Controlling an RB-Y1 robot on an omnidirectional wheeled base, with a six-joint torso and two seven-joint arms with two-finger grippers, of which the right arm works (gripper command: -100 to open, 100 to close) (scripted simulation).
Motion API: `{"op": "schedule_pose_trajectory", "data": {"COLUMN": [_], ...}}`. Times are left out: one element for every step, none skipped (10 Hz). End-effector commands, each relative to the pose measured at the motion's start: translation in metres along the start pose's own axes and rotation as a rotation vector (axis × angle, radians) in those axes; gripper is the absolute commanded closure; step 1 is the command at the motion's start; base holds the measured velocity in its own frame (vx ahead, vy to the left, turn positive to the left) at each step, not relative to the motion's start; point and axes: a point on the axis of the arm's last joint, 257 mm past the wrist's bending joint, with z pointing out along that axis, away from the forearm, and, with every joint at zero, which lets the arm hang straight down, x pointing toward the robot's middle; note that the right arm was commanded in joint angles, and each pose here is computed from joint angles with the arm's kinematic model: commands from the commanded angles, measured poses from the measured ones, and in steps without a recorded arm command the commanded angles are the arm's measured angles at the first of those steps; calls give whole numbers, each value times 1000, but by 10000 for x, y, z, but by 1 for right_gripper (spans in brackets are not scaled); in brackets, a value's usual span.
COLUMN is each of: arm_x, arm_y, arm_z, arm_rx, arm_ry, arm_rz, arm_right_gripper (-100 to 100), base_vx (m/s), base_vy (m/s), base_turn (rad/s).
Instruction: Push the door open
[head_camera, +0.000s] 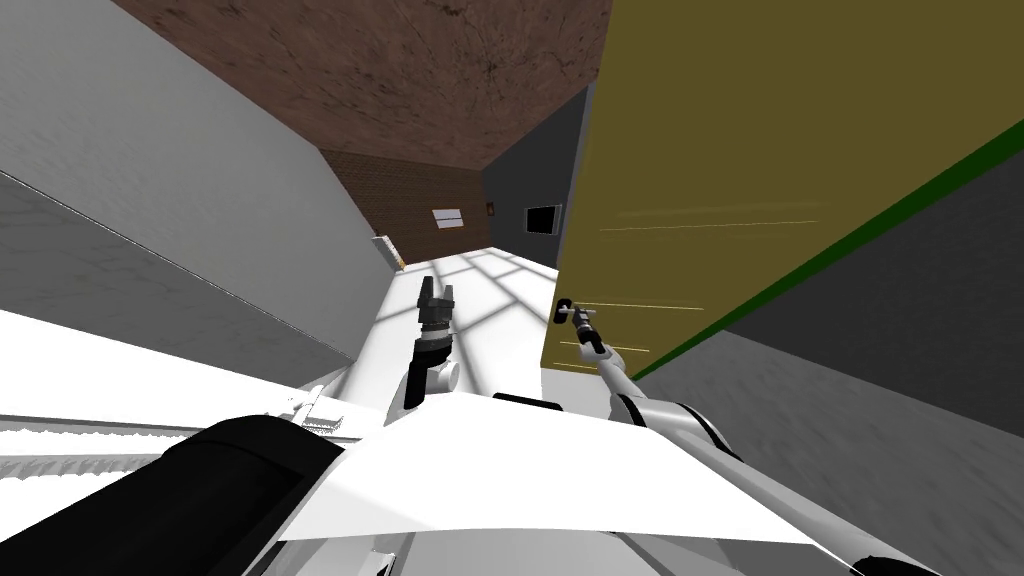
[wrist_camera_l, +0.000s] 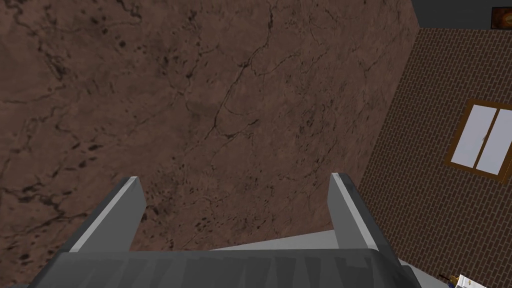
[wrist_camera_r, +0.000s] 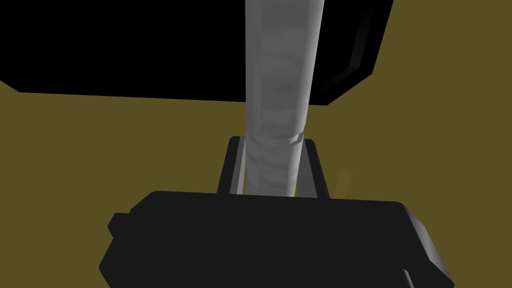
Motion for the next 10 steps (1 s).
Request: {"op": "schedule_pose_trajectory", "data": {"arm_x": [-99, -162, -234, -309, -348, -426, -501, -537, -605, -664], "arm_y": [35, 36, 37, 38, 38, 40, 41, 42, 44, 45], "arm_z": [1, -6, -15, -25, -30, -42, -54, -60, -71, -82], "arm_rx": [-7, -7, -7, -8, -8, -8, -9, -9, -10, -10], "arm_ry": [-16, -28, -42, -56, -64, -78, -93, -99, -112, -124], "arm_rz": [-3, -2, -2, -2, -2, -2, -2, -2, -2, -2], "arm_right_gripper": [100, 100, 100, 100, 100, 100, 100, 100, 100, 100], "base_vx": [171, 176, 171, 159, 152, 169, 164, 153, 168, 175], "base_vy": [79, 100, 125, 129, 127, 97, 103, 108, 87, 109], "base_turn": [-49, -54, -77, -78, -70, -64, -52, -55, -53, -63]}}
